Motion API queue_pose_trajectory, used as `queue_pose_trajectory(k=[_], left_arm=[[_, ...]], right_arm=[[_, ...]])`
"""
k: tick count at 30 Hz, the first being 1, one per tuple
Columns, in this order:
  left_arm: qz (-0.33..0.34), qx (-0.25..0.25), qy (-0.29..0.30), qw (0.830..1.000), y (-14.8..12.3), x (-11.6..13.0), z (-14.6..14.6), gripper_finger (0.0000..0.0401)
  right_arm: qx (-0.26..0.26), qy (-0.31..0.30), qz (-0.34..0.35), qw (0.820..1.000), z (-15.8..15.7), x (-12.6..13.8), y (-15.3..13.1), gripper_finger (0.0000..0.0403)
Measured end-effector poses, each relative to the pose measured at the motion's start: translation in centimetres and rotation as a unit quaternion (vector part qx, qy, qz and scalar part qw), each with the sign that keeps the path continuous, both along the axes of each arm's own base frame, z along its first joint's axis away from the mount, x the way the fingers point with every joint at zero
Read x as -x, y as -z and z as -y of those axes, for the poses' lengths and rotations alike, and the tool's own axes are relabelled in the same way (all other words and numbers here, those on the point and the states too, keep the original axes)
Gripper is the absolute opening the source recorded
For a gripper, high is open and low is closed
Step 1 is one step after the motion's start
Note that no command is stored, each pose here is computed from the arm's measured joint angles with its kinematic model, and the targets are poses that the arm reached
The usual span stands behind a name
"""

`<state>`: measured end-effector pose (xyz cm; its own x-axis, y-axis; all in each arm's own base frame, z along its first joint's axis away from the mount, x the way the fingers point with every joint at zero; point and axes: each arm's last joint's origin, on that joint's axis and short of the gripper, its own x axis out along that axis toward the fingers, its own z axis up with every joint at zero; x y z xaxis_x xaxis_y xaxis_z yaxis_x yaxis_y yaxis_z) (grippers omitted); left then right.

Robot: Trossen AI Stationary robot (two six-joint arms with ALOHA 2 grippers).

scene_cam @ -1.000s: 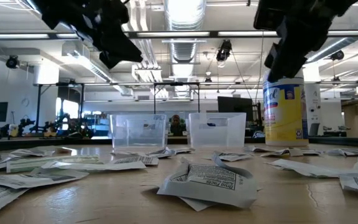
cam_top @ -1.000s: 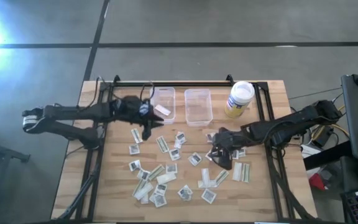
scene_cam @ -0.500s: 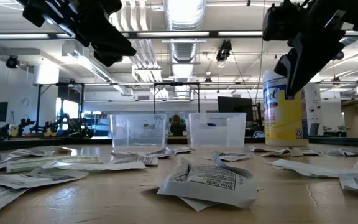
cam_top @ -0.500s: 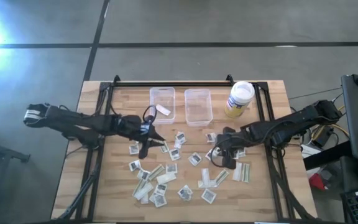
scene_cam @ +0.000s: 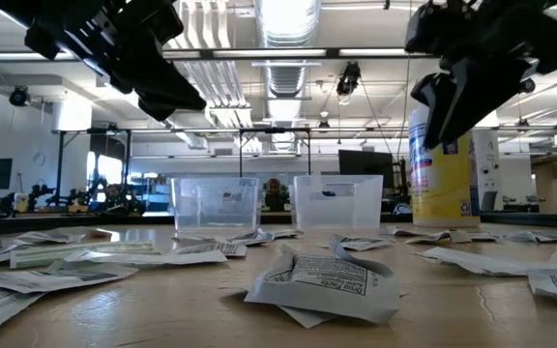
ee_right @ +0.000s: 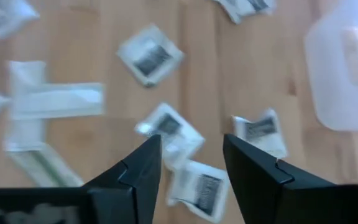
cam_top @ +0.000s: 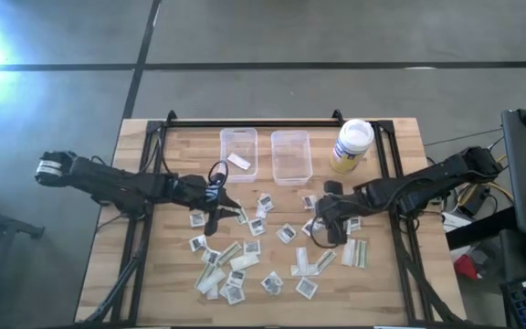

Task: Pick & Place First Aid Supplies
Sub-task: Put the gray towelette pack into the right transparent bin

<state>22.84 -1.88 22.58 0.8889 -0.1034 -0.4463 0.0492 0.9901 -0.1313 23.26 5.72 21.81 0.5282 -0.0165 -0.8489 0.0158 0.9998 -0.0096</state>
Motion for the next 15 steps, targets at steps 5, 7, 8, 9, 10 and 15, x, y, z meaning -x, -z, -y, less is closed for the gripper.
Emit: queue_pose_trajectory(k=[5,7,8,9,10,15], left_arm=[[-0.002,0.0,-0.001,1.0,0.2,0.1,0.0,0.0096],[0.002,0.001,-0.002,1.0,0.2,0.1,0.0,0.0096],[0.005,0.003,-0.002,1.0,0.2,0.0,0.0,0.0096],[0.006,0.004,-0.003,1.0,0.2,0.0,0.0,0.0096],[0.009,0.004,-0.003,1.0,0.1,0.0,0.0,0.0096],[0.015,0.005,-0.002,1.0,0.0,0.0,0.0,0.0097]], right_arm=[[-0.002,-0.044,0.035,0.998,-2.7,-0.1,-1.9,0.0171],[0.013,-0.043,0.052,0.998,-3.2,-0.1,-2.6,0.0171],[0.024,-0.038,0.061,0.997,-3.3,-0.2,-2.9,0.0172],[0.034,-0.032,0.069,0.997,-3.4,-0.2,-3.2,0.0172],[0.043,-0.027,0.074,0.996,-3.4,-0.3,-3.4,0.0171],[0.053,-0.012,0.08,0.995,-3.1,-0.4,-3.4,0.0171]])
